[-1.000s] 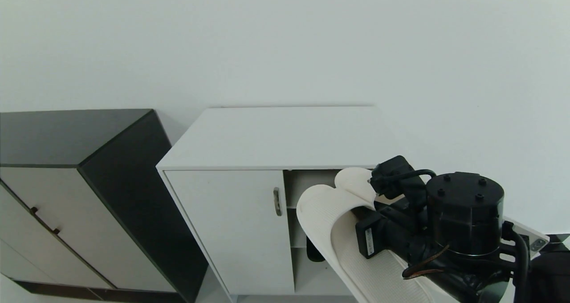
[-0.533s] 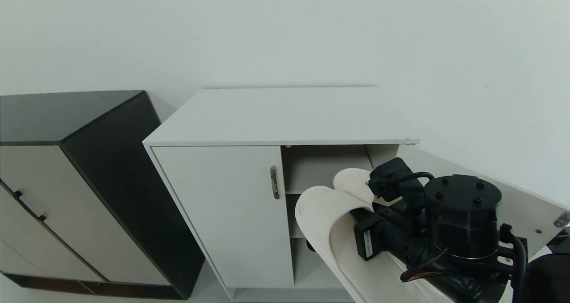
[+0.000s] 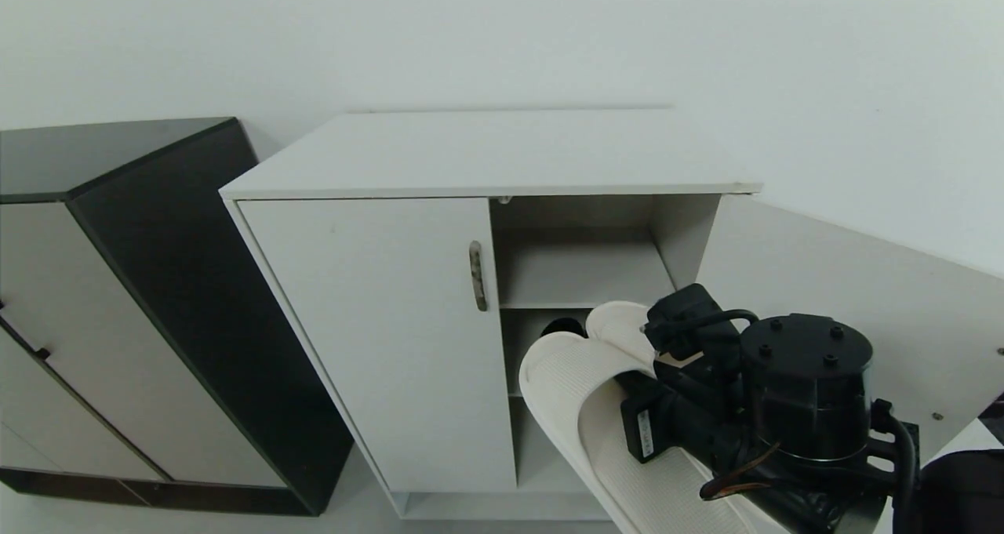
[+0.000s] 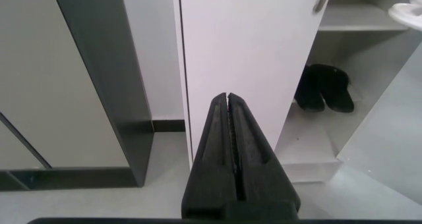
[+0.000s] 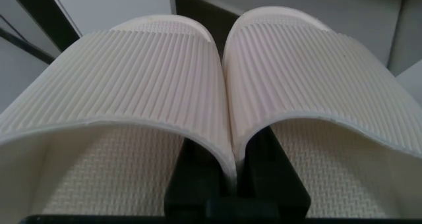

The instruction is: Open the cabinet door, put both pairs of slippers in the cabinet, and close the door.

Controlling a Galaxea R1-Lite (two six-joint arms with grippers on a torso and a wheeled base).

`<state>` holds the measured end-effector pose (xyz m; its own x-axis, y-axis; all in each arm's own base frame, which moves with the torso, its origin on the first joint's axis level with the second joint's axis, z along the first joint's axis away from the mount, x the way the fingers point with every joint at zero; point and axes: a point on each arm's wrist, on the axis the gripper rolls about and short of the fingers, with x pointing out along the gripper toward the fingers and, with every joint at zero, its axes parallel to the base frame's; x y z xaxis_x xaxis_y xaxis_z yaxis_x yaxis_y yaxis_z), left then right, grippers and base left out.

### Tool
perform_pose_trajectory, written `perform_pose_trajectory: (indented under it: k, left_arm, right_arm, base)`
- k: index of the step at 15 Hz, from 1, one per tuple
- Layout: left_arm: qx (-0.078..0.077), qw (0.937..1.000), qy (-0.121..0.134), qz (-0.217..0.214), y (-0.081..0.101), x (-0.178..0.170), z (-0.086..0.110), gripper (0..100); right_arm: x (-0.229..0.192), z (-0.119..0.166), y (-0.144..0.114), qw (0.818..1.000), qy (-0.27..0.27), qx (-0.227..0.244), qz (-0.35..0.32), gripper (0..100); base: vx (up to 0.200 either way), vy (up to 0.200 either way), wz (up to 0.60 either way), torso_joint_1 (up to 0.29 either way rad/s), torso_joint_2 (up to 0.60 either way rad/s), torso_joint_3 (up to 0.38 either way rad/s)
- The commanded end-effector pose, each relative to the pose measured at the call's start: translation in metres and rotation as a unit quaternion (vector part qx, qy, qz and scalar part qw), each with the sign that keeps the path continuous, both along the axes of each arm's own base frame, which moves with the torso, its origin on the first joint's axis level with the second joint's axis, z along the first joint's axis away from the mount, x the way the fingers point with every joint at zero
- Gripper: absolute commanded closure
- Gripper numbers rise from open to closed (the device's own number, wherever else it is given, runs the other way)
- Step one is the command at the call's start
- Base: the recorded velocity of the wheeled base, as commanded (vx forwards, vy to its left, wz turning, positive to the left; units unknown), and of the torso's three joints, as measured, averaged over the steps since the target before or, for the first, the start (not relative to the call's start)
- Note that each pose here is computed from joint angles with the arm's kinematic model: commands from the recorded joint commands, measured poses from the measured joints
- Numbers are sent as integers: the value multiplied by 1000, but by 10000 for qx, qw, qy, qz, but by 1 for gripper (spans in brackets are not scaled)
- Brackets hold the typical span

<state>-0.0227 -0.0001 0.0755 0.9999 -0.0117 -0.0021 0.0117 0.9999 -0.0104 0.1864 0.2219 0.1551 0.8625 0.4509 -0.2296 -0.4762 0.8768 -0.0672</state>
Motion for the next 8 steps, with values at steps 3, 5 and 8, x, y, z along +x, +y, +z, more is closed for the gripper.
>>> perform_pose_trajectory:
  k: [3, 5, 8]
  left_arm:
    - [-2, 10000, -3, -3, 0, 0, 0, 100]
    - [-2, 10000, -3, -3, 0, 0, 0, 100]
    - [6, 10000, -3, 5, 0, 0, 0, 100]
  right_arm:
    - [1, -2, 1, 10000, 20, -23, 1, 100]
    - [1, -3, 1, 10000, 25, -29, -6, 100]
    - [1, -3, 1, 10000, 34, -41, 1, 100]
  base:
    - [0, 0, 0, -137, 466, 330]
    - [0, 0, 0, -107, 459, 344]
    - [0, 0, 0, -85, 453, 367]
